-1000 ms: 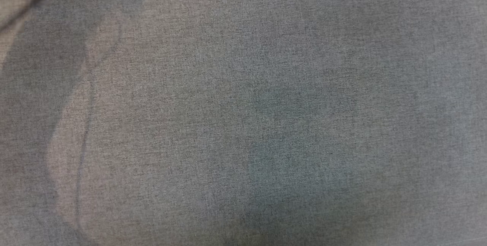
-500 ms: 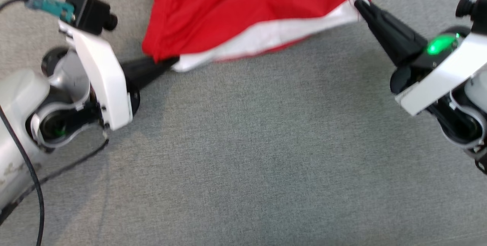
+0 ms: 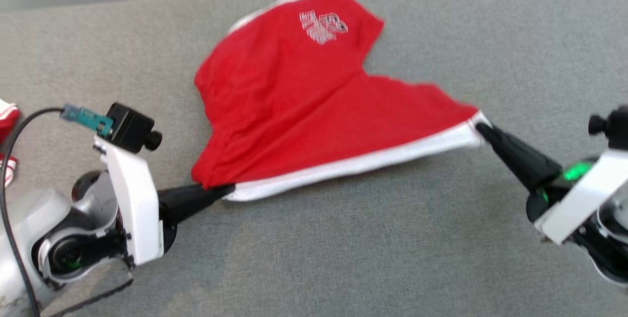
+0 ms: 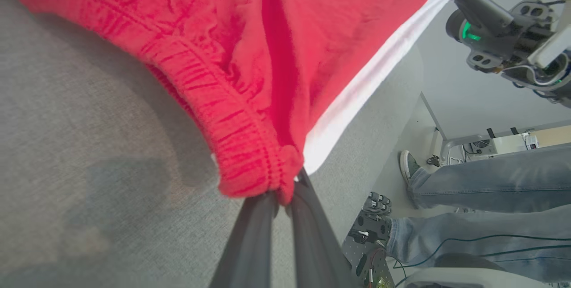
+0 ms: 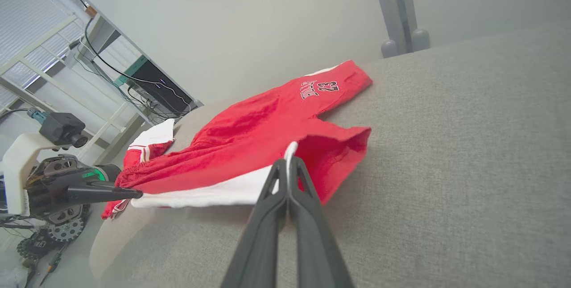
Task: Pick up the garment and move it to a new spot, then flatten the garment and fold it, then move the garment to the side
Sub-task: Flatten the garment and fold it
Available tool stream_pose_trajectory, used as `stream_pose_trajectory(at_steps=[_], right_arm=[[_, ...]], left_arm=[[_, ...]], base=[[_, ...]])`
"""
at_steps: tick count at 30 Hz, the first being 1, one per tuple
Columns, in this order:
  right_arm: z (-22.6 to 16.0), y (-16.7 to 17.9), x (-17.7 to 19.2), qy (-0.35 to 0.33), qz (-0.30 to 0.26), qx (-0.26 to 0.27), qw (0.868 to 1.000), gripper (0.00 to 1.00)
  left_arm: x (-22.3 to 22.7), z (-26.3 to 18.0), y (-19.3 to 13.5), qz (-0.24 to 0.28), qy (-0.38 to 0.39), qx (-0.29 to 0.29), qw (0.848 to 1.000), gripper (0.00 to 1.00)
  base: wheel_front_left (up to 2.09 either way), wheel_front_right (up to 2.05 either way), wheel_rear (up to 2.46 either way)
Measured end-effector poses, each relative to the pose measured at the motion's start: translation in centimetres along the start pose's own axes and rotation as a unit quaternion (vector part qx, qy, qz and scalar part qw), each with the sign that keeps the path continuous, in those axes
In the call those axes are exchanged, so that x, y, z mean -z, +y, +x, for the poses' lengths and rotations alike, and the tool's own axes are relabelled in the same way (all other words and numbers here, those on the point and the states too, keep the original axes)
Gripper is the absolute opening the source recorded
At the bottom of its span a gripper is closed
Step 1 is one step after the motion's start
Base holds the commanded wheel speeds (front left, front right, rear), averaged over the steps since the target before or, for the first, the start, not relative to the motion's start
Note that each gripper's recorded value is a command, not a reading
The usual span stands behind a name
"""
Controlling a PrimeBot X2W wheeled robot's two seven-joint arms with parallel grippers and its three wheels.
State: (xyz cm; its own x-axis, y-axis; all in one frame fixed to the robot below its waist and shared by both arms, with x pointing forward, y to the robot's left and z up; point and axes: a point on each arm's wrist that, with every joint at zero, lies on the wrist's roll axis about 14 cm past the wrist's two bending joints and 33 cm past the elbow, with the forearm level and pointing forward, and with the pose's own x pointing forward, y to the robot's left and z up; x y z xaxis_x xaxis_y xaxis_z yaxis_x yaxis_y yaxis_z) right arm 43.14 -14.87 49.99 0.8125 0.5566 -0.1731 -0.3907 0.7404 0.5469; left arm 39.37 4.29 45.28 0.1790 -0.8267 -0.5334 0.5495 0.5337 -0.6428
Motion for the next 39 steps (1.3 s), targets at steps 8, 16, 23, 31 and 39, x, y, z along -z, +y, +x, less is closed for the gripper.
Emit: stream_pose_trajectory(at_steps=[8, 16, 23, 31, 39], right_arm=[[-4.8, 1.5, 1.0, 0.015, 0.017, 0.006, 1.000, 0.00], [-6.5, 2.0, 0.5, 0.008, 0.018, 0.007, 1.000, 0.00], [-2.7, 1.3, -1.3, 0.021, -0.020, -0.008, 1.000, 0.00], [4.3, -0.2, -2.7, 0.053, -0.048, -0.016, 0.997, 0.00], [10.5, -2.0, -2.2, 0.103, -0.067, -0.017, 0.992, 0.00]], left_arm=[[3.9, -2.1, -3.9, -0.024, 0.003, 0.025, 0.999, 0.00], [5.5, -3.2, -5.5, -0.042, 0.003, 0.037, 0.998, 0.00], [1.6, -3.1, -4.2, -0.104, -0.004, 0.049, 0.993, 0.00], [-2.3, -2.3, 1.5, -0.140, -0.007, 0.002, 0.990, 0.00], [-3.8, -0.3, 4.8, -0.176, -0.006, -0.005, 0.984, 0.00]], base=[[0.00, 0.00, 0.00], [0.00, 0.00, 0.00], [0.00, 0.00, 0.00], [0.00, 0.00, 0.00], [0.00, 0.00, 0.00]])
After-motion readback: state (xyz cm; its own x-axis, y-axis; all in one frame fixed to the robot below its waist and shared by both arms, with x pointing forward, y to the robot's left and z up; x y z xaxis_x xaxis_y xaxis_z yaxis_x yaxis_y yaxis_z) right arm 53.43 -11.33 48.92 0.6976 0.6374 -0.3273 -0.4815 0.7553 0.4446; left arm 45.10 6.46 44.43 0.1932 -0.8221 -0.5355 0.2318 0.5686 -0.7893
